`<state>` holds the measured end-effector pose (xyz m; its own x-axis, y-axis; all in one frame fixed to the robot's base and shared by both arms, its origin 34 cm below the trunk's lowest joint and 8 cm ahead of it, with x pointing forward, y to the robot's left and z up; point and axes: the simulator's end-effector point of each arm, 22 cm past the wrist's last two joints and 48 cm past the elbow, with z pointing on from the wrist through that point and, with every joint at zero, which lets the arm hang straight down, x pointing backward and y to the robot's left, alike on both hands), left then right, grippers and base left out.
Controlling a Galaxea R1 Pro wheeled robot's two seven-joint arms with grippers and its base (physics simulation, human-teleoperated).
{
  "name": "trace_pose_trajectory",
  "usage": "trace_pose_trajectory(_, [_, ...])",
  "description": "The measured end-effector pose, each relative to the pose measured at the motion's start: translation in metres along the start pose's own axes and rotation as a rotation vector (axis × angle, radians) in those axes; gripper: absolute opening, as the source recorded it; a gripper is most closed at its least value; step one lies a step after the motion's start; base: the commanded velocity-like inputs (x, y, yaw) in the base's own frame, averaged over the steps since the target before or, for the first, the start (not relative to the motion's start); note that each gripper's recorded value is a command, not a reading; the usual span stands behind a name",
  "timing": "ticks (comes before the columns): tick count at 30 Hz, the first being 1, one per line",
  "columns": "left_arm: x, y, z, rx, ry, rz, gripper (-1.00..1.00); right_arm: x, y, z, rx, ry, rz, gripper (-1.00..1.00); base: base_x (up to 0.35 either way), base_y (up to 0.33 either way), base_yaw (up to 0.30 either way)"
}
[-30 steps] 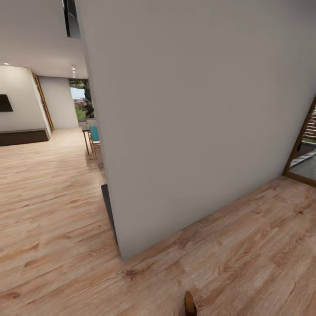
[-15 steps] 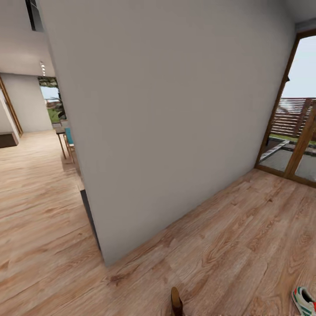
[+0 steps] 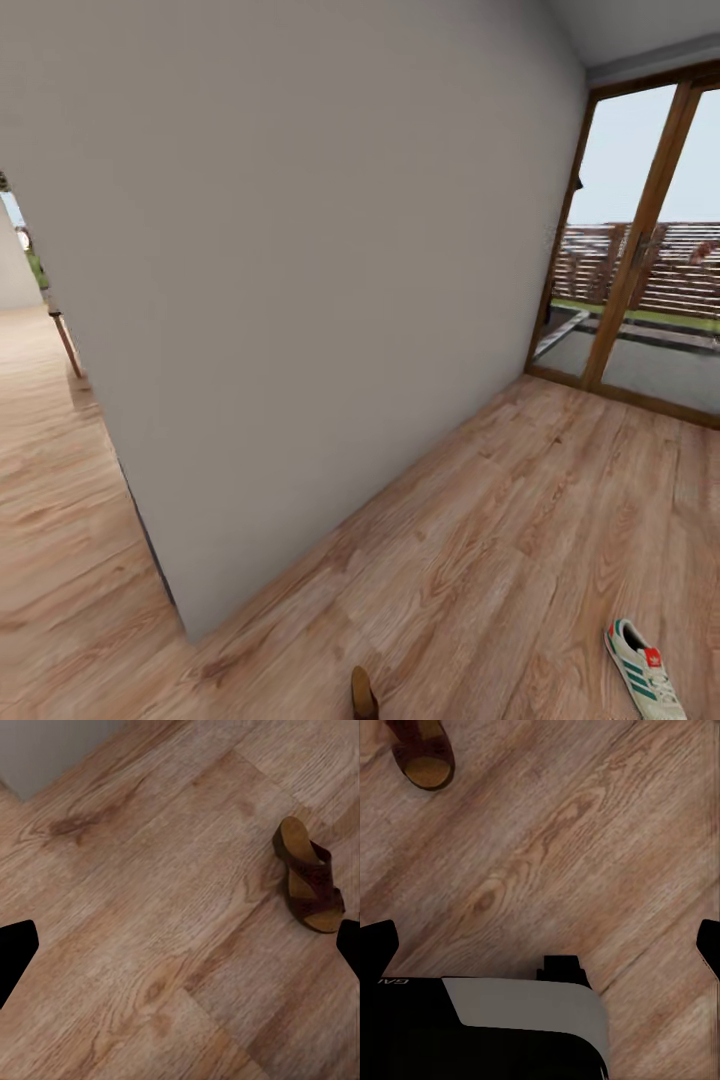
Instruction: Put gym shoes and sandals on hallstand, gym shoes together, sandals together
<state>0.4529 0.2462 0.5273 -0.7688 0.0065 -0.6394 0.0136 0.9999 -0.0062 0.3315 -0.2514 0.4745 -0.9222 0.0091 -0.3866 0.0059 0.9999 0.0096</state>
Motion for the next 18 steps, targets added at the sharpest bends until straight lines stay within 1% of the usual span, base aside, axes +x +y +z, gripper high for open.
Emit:
trace_pose_trajectory(9, [0.0000, 0.0001, 0.0000, 0.000, 0.000, 0.000, 1.00, 0.0000, 0.0001, 0.0000, 0.000, 0.000, 0.000, 1.00, 0.246, -0.171, -0.272])
trace_pose_trajectory(18, [0.0000, 0.0002, 0.0000, 0.000, 0.000, 0.000, 1.00, 0.0000, 0.0002, 0.0000, 0.000, 0.000, 0.000, 1.00, 0.248, -0.176, -0.242])
